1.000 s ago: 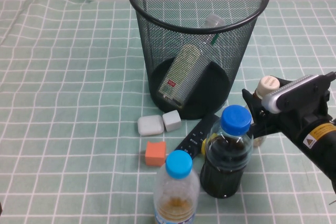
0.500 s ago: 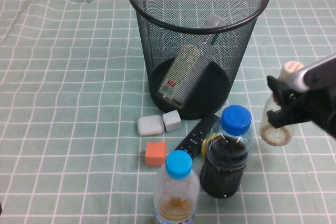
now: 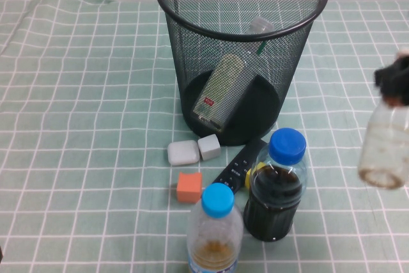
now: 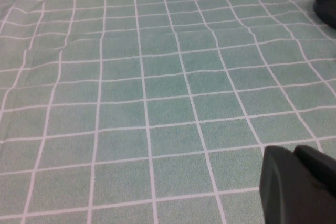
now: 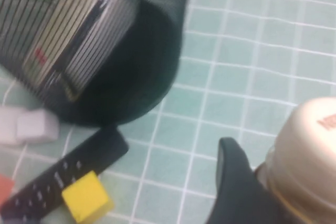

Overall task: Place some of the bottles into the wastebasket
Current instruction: Pick up a bottle from the table with right arm, then place the bottle in the trash can

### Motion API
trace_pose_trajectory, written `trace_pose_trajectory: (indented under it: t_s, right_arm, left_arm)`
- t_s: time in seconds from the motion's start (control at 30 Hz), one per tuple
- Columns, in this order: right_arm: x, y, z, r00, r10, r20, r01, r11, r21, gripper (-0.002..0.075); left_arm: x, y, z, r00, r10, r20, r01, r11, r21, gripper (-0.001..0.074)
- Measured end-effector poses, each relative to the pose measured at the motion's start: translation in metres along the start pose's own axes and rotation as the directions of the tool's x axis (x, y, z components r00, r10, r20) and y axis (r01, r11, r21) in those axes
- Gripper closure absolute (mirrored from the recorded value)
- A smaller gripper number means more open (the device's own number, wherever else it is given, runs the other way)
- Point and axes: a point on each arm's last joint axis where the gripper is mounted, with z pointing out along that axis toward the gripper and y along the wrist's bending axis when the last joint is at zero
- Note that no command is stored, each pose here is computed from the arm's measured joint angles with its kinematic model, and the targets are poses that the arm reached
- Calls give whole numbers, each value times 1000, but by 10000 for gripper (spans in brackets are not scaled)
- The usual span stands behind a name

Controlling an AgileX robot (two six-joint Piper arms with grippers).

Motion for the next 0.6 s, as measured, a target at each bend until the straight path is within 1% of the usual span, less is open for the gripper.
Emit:
trace_pose_trajectory:
  t_s: [0.07,0.13,0.23,0.3,0.4,0.47,0.6]
  right_arm:
    - [-21,-3,-16,999,48,18,-49,998,25,433]
    - [-46,-2,-34,996,61,64,-63,998,27,433]
    - [-85,3,-55,989,56,137,-57,998,7,433]
    - [-111,8,-62,982,51,182,-47,999,-22,433]
    - [-151,18,-60,967,33,254,-13,997,-79,433]
    - [-175,29,-51,955,26,295,14,991,-133,433]
    - [-205,53,-24,943,16,334,64,972,-228,433]
  left_arm:
    - [0,0,0,1000,0,0,0,1000,0,735]
    - [0,0,0,1000,0,0,0,1000,0,735]
    - [0,0,0,1000,0,0,0,1000,0,735]
    - [0,0,0,1000,0,0,0,1000,0,735]
    - [0,0,0,1000,0,0,0,1000,0,735]
    - [0,0,0,1000,0,0,0,1000,0,735]
    - [0,0,0,1000,0,0,0,1000,0,735]
